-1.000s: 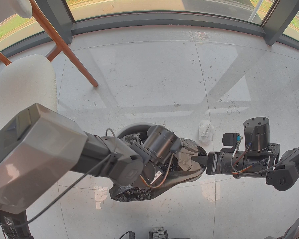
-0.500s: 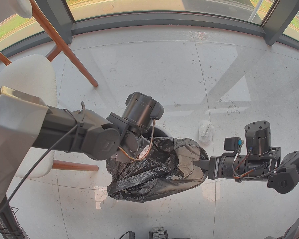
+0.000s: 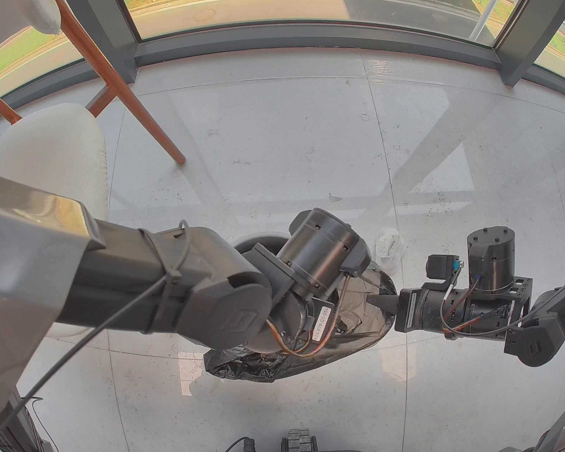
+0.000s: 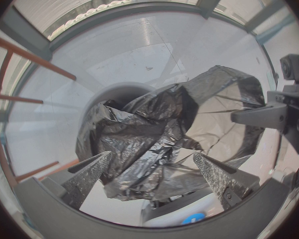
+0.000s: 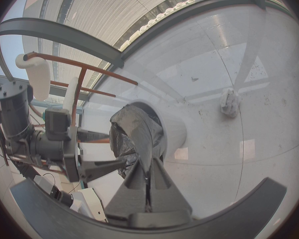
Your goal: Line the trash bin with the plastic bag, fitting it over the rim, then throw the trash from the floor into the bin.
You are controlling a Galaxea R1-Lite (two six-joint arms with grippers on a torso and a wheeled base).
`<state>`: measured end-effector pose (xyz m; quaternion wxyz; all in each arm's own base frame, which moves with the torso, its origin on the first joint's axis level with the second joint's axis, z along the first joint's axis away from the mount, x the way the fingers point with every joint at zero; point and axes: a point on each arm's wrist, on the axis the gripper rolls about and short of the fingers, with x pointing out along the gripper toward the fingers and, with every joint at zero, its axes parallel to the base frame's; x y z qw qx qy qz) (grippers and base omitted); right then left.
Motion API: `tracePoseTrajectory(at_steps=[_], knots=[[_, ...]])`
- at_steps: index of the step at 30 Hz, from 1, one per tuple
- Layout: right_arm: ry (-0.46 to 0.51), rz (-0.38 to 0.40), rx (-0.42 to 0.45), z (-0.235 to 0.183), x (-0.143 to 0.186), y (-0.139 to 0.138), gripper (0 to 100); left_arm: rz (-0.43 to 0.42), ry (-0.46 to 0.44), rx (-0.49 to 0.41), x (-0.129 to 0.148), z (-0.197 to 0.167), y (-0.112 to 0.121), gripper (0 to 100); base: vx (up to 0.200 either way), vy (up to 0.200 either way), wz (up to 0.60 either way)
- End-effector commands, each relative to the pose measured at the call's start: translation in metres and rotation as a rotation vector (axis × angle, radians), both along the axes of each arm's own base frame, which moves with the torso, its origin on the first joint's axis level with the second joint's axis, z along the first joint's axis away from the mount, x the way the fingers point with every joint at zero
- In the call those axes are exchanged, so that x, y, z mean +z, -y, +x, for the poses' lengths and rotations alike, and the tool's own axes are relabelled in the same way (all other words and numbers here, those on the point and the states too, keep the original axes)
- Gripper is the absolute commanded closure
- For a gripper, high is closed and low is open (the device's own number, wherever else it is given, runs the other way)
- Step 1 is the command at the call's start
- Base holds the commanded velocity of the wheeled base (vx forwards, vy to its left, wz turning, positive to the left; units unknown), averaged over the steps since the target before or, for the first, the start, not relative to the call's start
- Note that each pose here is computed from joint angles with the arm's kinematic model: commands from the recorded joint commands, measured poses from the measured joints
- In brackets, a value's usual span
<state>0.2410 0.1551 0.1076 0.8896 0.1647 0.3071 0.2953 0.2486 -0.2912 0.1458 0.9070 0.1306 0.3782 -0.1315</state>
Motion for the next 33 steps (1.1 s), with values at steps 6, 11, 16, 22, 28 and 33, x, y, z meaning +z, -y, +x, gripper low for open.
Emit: tracePoseTrajectory(at_steps=[6, 11, 16, 22, 28, 33], knots=[[0.052, 0.029, -0.025, 0.008, -0.009, 0.0, 100, -0.181, -0.056, 0.094, -0.009, 0.004, 0.017, 0, 0.0, 0.0, 0.0], [0.05, 0.028, -0.032, 0.007, -0.009, 0.001, 100, -0.279, -0.018, 0.133, -0.022, 0.017, 0.028, 0, 0.0, 0.0, 0.0], [0.034, 0.019, -0.03, 0.002, -0.012, 0.004, 100, -0.345, 0.037, 0.157, -0.021, 0.03, 0.028, 0, 0.0, 0.0, 0.0], [0.036, 0.019, -0.031, 0.002, -0.012, 0.004, 100, -0.334, 0.034, 0.17, -0.025, 0.034, 0.025, 0, 0.0, 0.0, 0.0], [0.038, 0.019, -0.033, 0.002, -0.011, 0.004, 100, -0.383, 0.073, 0.161, -0.029, 0.042, 0.031, 0, 0.0, 0.0, 0.0], [0.039, 0.017, -0.037, 0.002, -0.011, 0.004, 100, -0.387, 0.078, 0.155, -0.04, 0.045, 0.037, 0, 0.0, 0.0, 0.0]])
